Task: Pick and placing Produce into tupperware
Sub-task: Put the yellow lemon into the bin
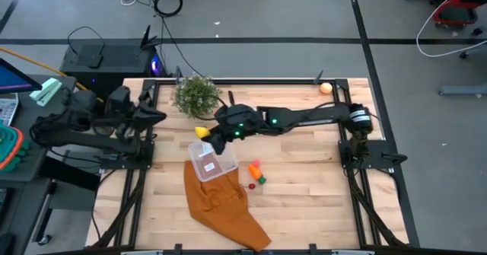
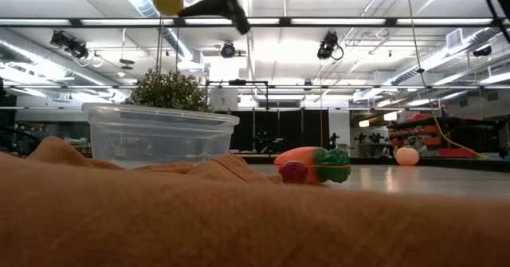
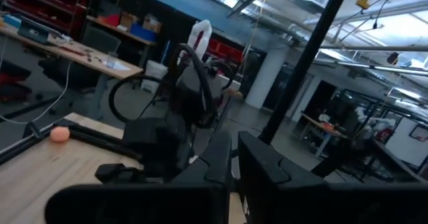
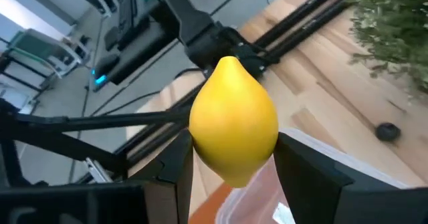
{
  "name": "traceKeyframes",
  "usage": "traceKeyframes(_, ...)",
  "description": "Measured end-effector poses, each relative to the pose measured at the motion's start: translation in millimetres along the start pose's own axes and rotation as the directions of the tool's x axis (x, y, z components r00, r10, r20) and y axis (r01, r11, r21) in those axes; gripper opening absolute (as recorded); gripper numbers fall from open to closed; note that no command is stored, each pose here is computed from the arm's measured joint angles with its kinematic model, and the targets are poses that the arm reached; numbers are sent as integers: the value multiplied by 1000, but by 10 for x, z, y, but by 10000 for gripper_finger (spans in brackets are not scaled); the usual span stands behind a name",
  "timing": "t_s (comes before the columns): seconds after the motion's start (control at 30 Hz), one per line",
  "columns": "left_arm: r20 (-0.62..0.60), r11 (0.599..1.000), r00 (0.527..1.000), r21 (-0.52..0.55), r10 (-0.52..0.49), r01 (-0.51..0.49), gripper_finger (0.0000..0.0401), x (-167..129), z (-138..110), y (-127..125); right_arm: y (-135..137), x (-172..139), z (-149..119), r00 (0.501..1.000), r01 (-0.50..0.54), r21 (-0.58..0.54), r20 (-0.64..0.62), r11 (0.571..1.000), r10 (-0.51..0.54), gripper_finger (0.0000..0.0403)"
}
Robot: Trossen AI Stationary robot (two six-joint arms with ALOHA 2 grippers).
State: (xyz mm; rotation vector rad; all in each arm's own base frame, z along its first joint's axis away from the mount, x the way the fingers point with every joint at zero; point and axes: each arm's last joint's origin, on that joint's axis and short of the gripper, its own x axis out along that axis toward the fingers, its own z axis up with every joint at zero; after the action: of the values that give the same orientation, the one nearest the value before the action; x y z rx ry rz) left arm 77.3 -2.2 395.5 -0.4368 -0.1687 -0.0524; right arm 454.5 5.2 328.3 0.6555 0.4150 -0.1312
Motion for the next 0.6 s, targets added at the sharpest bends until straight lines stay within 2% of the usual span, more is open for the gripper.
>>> traceKeyframes(0.3, 13, 1000, 1000, 0, -7, 7, 25, -157, 14, -3, 20, 393, 84, 1000, -14, -56, -13, 998, 14, 146)
traceKeyframes(0.6, 79, 999, 996, 3, -37, 37, 36, -376, 70, -23, -122, 650, -3, 997, -17, -52, -74, 999, 13, 146)
